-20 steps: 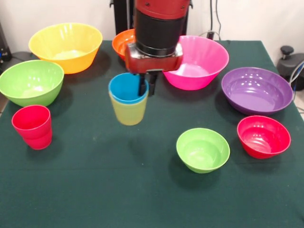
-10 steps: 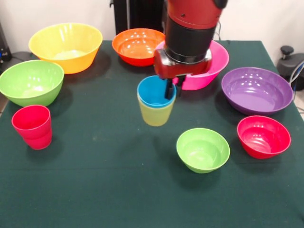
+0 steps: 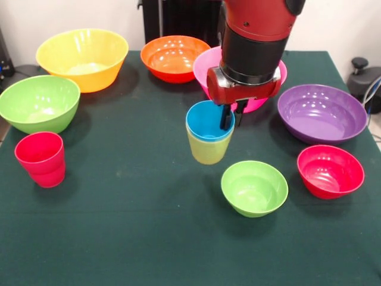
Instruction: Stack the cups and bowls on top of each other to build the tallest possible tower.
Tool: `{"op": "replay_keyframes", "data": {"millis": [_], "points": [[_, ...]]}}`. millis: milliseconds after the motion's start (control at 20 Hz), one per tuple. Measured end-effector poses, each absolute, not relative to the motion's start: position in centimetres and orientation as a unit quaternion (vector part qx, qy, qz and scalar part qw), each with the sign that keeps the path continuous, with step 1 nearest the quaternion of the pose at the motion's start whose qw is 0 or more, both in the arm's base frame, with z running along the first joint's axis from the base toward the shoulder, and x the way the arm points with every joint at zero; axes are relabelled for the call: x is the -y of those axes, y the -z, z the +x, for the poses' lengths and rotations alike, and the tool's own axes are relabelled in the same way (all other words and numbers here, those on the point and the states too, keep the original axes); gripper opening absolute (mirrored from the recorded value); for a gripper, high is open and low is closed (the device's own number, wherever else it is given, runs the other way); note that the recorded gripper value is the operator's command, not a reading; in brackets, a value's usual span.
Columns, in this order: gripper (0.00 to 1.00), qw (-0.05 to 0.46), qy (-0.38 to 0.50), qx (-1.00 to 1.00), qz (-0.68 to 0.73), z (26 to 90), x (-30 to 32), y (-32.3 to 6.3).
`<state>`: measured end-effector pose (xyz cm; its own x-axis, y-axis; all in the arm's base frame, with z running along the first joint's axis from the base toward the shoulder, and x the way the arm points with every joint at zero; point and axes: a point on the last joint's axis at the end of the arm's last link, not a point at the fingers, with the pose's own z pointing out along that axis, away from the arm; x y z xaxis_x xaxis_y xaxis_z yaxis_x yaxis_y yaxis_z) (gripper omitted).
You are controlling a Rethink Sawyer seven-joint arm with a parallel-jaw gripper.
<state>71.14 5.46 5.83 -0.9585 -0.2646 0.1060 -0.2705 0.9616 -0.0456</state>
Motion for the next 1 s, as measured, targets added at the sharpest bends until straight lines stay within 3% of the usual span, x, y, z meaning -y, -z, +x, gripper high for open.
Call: {"op": "replay_keyframes", "data": {"millis": [1000], "points": [[0.00,0.082,-0.038,0.990,0.106,72.6,-4.5,-8.6]]}}
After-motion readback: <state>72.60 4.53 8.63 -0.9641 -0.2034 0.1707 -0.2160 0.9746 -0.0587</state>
